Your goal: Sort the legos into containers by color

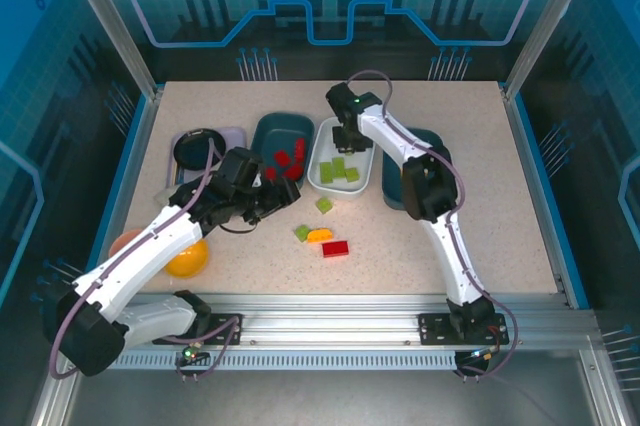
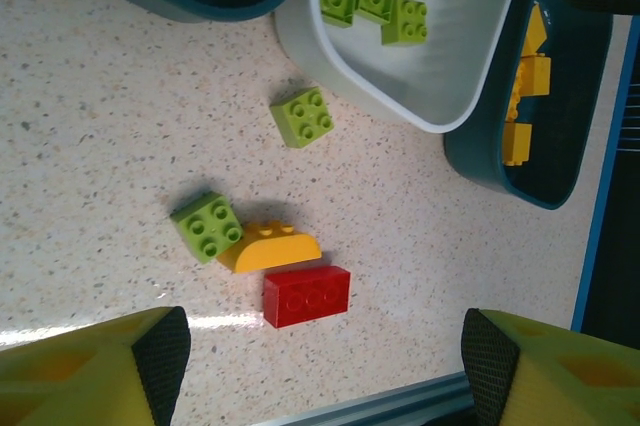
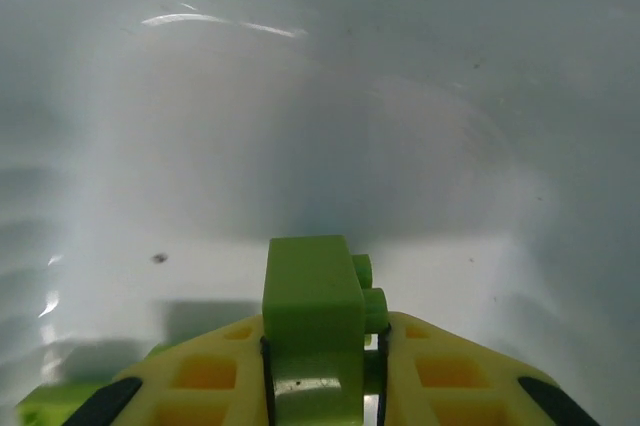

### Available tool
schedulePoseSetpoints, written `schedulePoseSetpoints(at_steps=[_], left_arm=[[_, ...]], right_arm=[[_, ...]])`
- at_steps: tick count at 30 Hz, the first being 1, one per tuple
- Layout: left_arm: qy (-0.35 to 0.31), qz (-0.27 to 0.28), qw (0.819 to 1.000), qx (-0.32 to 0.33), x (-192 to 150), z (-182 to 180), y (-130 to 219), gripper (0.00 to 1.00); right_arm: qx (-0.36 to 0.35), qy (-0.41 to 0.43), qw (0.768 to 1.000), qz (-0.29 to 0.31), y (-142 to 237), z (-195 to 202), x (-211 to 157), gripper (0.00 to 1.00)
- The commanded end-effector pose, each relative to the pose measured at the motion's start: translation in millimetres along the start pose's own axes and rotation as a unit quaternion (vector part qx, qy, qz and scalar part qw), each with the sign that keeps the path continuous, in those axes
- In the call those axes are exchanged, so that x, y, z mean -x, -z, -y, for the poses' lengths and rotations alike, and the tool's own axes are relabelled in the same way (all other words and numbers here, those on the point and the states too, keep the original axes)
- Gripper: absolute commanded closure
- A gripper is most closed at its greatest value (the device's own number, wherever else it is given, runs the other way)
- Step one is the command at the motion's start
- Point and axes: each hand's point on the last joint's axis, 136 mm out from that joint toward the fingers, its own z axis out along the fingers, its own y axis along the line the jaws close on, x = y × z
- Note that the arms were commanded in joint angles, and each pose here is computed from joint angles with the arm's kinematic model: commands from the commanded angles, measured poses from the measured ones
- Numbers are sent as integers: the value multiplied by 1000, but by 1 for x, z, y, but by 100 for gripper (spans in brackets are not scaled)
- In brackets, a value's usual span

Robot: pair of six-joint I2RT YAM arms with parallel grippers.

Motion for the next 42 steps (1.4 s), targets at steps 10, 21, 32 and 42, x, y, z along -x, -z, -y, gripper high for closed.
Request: schedulePoseSetpoints(at_steps=[10,21,32,42], left_arm=[[-122,-59,991,8,-22,16,-16,25],[-441,-170,881,2,-83,46,-65,28],[-629,-216,741,88,-125,33,-132,26],[-662,-238,698,131,-135,8,-165,26]], right_arm=[[48,10,996,74,108,-11,21,40],[143,7,983,113,184,27,-129,35],[211,-63,975,18,196,84,-301,18],[204,-88,975,14,211,111,-334,15]])
